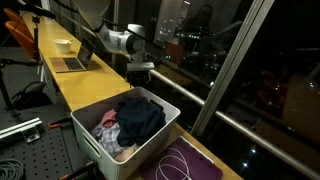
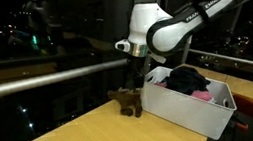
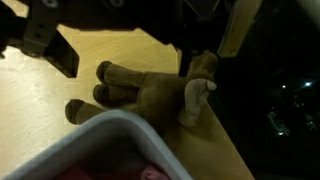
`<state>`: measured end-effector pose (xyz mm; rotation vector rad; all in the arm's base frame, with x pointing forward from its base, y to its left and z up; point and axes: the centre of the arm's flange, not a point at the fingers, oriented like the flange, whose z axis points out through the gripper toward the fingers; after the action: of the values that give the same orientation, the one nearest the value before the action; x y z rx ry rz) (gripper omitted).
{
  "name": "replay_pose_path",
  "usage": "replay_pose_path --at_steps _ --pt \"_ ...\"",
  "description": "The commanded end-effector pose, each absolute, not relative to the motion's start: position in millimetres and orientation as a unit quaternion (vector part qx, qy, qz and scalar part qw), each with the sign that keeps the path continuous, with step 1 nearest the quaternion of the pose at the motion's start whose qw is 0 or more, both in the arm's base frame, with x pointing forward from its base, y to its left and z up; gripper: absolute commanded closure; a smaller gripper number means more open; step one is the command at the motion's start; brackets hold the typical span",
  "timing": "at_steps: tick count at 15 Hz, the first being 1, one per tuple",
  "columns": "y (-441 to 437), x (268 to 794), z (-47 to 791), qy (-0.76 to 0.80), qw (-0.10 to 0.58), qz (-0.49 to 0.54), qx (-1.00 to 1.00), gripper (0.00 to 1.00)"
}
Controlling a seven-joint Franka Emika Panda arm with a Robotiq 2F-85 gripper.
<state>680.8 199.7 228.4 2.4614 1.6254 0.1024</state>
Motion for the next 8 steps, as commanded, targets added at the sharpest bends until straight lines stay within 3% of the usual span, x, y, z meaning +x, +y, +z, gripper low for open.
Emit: replay_pose_path --at_steps 1,8 --pt "221.5 700.6 211.4 0.570 0.099 0.031 0.815 0.00" --pt "210.7 702.9 156.7 0.603 0.114 -0.004 0.790 0.00"
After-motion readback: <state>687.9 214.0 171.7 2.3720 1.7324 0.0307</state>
